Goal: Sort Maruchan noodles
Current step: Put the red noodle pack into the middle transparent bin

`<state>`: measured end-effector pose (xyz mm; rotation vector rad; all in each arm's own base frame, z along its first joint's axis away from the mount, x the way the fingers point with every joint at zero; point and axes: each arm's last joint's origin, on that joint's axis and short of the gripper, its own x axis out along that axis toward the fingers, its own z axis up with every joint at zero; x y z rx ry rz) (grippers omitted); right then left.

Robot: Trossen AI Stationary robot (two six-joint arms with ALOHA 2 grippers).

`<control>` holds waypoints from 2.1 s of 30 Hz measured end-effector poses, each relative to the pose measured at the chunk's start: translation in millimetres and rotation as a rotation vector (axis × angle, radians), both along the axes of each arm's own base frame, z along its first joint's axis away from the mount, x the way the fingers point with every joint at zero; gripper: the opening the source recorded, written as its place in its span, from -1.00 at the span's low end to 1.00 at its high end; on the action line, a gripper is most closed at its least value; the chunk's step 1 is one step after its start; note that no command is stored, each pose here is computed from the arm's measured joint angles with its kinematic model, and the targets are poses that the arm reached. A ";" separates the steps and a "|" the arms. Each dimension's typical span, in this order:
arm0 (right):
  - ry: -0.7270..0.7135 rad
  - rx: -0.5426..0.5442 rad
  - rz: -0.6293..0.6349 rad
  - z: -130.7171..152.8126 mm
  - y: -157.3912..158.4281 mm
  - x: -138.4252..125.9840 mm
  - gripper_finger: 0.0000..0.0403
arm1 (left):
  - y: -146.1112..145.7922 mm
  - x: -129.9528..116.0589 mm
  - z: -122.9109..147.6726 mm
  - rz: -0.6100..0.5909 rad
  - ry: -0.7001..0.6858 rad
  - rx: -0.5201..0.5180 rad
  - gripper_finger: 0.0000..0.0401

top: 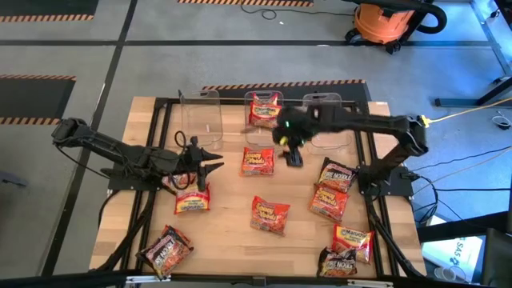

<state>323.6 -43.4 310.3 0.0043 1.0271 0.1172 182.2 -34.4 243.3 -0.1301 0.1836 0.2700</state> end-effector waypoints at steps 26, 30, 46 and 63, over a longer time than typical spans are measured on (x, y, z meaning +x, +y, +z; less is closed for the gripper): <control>-0.022 0.211 -0.091 -76.0 205.7 -65.9 0.18 | -112.0 83.3 -45.4 -0.447 0.190 -0.161 -0.47; 0.044 0.219 -0.149 -74.9 223.2 -90.4 0.18 | -119.8 92.4 -51.3 -0.453 0.212 -0.154 -0.47; 0.335 0.259 -0.494 -81.8 209.4 -204.3 0.17 | -122.6 96.0 -58.4 -0.463 0.243 -0.156 -0.47; 0.430 0.484 -0.394 -143.4 195.2 -231.2 0.17 | -122.2 96.2 -58.4 -0.461 0.243 -0.158 -0.47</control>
